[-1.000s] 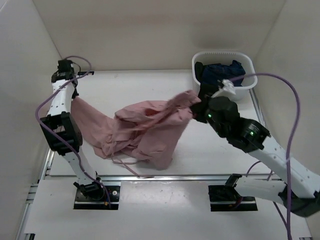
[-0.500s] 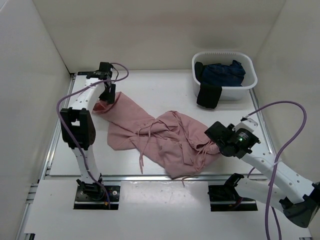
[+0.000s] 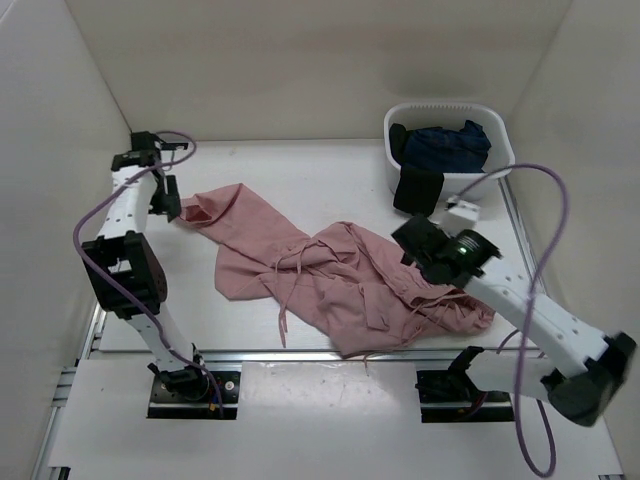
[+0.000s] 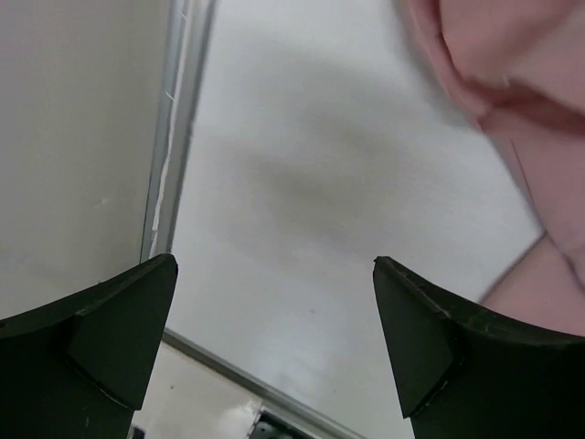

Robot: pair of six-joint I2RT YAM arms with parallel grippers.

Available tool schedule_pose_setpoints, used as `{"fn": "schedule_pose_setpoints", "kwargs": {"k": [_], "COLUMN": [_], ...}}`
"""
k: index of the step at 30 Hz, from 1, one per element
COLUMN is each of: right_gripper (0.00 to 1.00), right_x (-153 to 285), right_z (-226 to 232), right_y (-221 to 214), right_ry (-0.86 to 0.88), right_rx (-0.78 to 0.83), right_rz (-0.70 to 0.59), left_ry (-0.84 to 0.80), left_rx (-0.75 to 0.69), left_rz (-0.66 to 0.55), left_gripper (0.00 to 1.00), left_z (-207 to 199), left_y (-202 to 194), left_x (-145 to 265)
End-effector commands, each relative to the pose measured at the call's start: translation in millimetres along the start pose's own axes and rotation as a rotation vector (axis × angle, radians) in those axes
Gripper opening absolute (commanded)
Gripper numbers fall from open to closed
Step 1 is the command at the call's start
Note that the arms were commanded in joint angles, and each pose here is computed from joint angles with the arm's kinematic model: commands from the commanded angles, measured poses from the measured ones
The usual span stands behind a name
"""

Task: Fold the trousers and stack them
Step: Flatten the trousers out

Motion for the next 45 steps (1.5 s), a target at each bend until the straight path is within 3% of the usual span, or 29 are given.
{"fn": "schedule_pose_setpoints", "kwargs": {"k": [1,3,9,14,20,21,23,24,27,30,31,35,39,45], "right_gripper": [0.94,0.99,0.99,0.96,0.97,0.99,0.99,0.96,0.82,0.54,0.34,0.01,0.0,0.0], "right_x": [-18.1,-31.5,-58.2,-65.7,-83.2,-89.1,-96.0,-99.6,-106.2,-108.9,-108.9,-94.1,-52.7,-3.0], "right_z": [36.1,46.0,46.3,41.3,39.6,37.0,33.7,33.5,29.8,23.8,23.8,12.0,-0.2,-25.7], "right_y": [-4.7,-21.6,-53.5,-67.6,-87.3,-85.6,-83.9,-80.4,-74.6,-74.0,-74.0,-55.2,-13.0,17.0], "right_ry": [0.054,0.097,0.134,0.161,0.118,0.075,0.026,0.017,-0.002,-0.009,-0.009,-0.067,-0.043,0.021], "right_rx": [0.253,0.345,0.345,0.34,0.366,0.35,0.345,0.332,0.28,0.25,0.25,0.239,0.164,0.125], "right_rz": [0.067,0.175,0.35,0.43,0.49,0.476,0.457,0.436,0.436,0.457,0.457,0.393,0.283,0.206], "left_ry": [-0.093,-0.093,-0.263,-0.389,-0.38,-0.371,-0.347,-0.333,-0.295,-0.26,-0.244,-0.142,0.011,0.107], "left_rx": [0.092,0.08,0.077,0.029,-0.008,-0.006,-0.002,-0.003,-0.012,-0.01,0.0,0.068,0.183,0.277], "left_rz": [-0.053,-0.017,0.022,0.012,0.081,0.072,0.051,0.051,0.082,0.102,0.1,0.092,0.082,0.073], "left_gripper": [1.0,1.0,1.0,1.0,0.98,0.83,0.63,0.37,0.14,0.14,0.14,0.14,0.14,0.15], "left_z": [14.7,8.7,-19.4,-56.4,-79.6,-79.1,-78.8,-77.5,-76.0,-67.9,-61.6,-19.0,47.3,92.9], "left_y": [23.6,24.6,50.6,58.7,49.4,53.4,57.3,57.3,45.0,28.5,25.9,17.2,-8.0,-34.7], "left_x": [-2.1,-17.5,-53.3,-53.7,-86.9,-88.1,-93.8,-94.3,-101.5,-102.4,-102.5,-96.8,-76.0,-48.3]}}
Point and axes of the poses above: each gripper's point midway between its finger pads, its own x axis back along the fingers, its own z axis along the line the jaws close on, y = z × x, the point moved 7 cm from there along x, back along the fingers, and after that the axes turned 2 degrees about x, right-handed, at the moved point
